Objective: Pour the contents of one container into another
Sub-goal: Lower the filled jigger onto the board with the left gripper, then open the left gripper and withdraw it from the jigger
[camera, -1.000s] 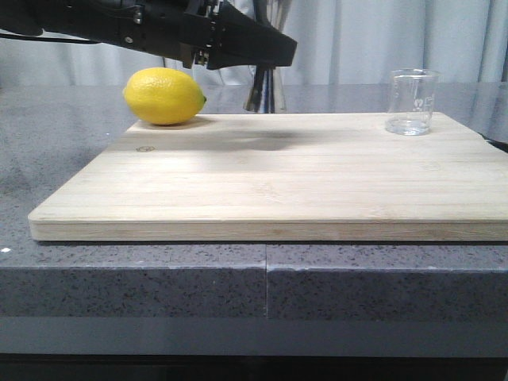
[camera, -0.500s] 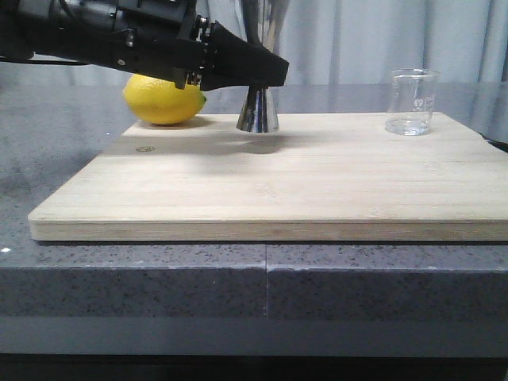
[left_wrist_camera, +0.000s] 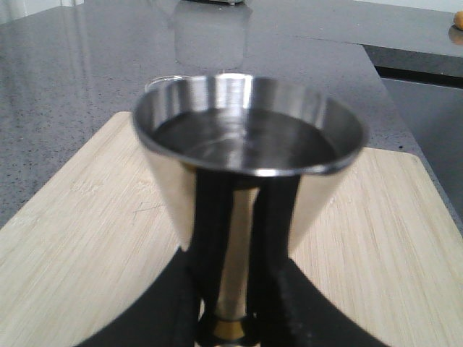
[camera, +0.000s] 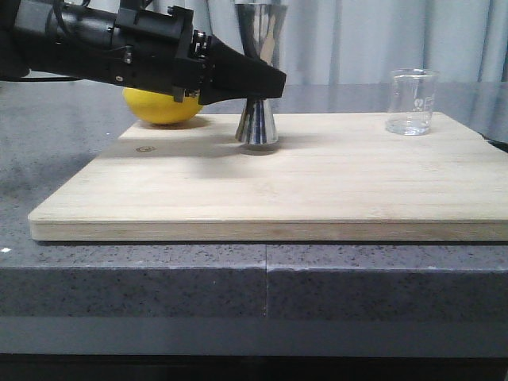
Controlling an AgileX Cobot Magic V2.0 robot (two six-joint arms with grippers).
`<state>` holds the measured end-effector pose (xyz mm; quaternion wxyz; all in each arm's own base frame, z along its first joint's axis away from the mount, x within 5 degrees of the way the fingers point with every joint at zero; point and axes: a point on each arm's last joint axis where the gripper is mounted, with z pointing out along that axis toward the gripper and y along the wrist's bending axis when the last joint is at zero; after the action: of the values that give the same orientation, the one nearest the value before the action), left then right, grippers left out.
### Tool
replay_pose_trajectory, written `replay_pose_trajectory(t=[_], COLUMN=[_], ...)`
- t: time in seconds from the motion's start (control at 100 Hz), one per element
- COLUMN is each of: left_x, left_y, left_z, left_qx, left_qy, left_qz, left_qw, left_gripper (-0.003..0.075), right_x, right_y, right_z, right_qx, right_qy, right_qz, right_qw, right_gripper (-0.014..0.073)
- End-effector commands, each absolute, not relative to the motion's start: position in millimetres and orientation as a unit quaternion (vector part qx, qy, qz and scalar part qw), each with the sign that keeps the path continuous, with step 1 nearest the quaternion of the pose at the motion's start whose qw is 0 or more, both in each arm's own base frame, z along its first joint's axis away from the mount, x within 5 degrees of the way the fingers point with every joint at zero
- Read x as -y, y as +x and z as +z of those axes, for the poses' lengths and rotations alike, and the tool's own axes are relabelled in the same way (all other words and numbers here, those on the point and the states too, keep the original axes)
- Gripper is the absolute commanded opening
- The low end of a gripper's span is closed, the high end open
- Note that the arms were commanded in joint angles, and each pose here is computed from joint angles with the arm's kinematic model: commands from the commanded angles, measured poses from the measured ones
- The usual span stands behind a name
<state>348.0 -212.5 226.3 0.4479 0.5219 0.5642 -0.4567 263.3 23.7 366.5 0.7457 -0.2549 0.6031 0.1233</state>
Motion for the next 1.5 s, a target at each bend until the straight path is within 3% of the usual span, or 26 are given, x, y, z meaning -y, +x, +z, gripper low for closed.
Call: replay_pose_trajectory(t=[0.0, 1.34, 1.49], left_x=[211, 209, 208], left_y=[338, 331, 330], left_z=[269, 253, 252], left_qx=[-0.499, -0.508, -0.507], left_qy=[0.514, 0.539, 0.542], left_qz=[-0.495, -0.483, -0.482], left_qw=[0.492, 0.467, 0.466], left_gripper=[-0.0021, -0.0020, 0.0029], right_x=[-24, -25, -25], right_y=[256, 255, 254], right_z=[385, 386, 386], right_qx=[-0.572, -0.566, -0.564], right_qy=[-0.248, -0.252, -0.253], right_qz=[0.130, 0.136, 0.137], right_qw=[0.771, 0.773, 0.774], right_gripper=[0.0642, 0.0642, 0.0642])
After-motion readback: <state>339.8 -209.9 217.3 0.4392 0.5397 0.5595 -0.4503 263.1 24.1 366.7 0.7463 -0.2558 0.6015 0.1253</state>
